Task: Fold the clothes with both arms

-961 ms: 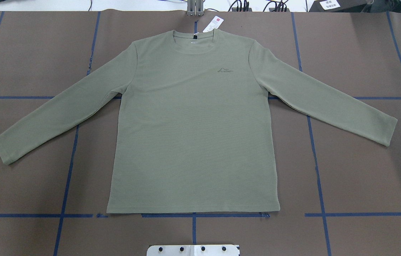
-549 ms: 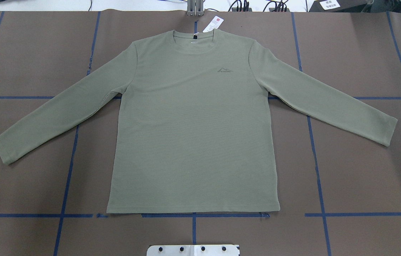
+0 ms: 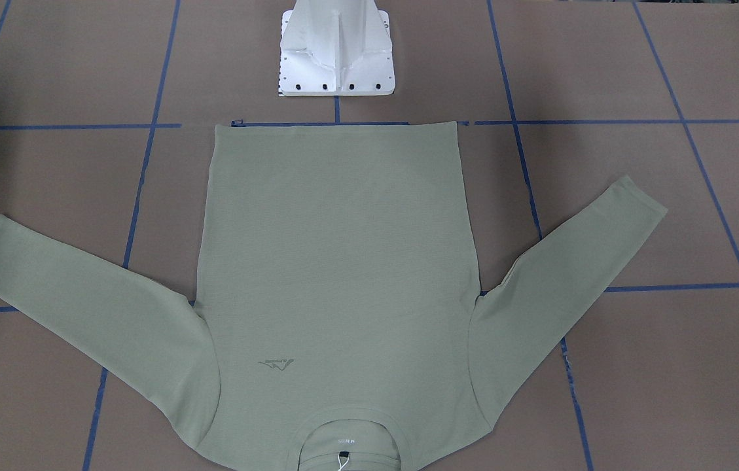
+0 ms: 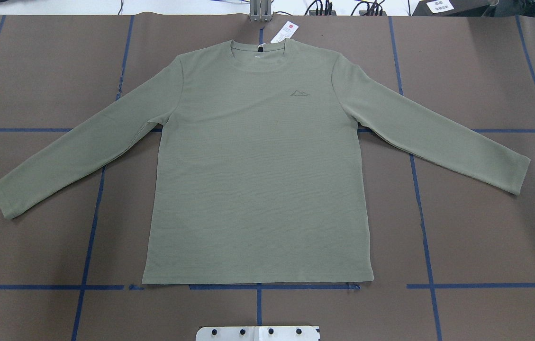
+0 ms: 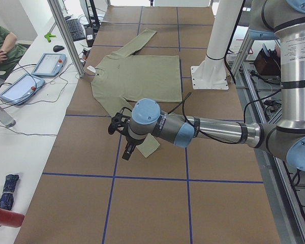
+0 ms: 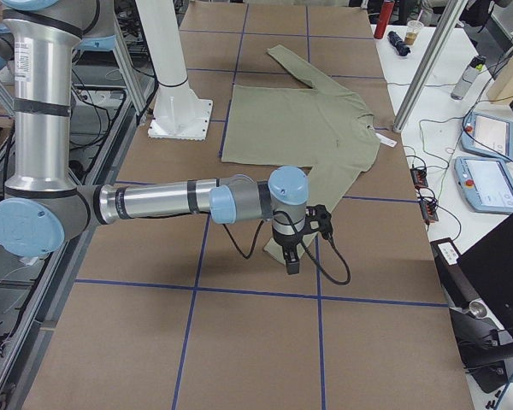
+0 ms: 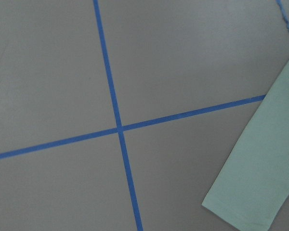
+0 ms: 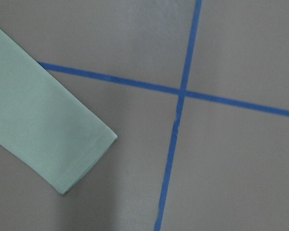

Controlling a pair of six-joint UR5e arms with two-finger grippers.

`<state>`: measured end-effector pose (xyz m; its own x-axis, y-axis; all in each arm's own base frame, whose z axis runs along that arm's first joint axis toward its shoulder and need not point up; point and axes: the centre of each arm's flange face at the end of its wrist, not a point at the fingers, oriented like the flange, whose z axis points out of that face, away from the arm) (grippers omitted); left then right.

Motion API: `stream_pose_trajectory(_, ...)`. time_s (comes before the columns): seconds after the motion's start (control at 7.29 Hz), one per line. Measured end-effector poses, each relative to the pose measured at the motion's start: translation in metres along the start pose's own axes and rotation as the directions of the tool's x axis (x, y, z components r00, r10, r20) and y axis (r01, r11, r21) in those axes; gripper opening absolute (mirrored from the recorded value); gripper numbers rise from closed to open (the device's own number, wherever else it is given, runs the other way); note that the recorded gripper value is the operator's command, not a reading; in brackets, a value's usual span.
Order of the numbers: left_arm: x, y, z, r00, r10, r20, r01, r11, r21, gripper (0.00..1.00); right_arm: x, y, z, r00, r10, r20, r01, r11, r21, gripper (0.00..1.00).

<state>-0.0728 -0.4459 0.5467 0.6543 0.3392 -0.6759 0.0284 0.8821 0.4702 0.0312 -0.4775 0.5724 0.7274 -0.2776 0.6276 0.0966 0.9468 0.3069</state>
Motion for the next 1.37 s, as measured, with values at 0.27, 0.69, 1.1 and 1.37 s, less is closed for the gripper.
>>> stream_pose_trajectory(0.27,0.007,-0.011,-0.007,0.995,0.102,0.013,-0.102,0.991,0.089,1.0,-0.011,-0.023,-0.008,0.993,-0.116,-0.006,0.115,0.985,0.129,1.0)
stream_pose_trajectory(0.69,0.011,-0.024,-0.011,0.991,0.135,0.017,-0.136,0.979,0.149,1.0,-0.035,-0.027,0.01,0.992,-0.094,0.086,0.079,0.983,0.163,0.89)
stream_pose_trajectory(1.1,0.013,-0.023,-0.012,0.99,0.142,0.015,-0.143,0.977,0.16,1.0,-0.091,-0.007,0.088,0.978,0.158,0.136,-0.185,0.958,0.217,0.97)
stream_pose_trajectory(1.37,0.015,-0.024,-0.014,0.989,0.148,0.015,-0.148,0.975,0.164,1.0,-0.053,0.033,0.147,0.968,0.197,0.156,-0.229,0.947,0.226,0.97)
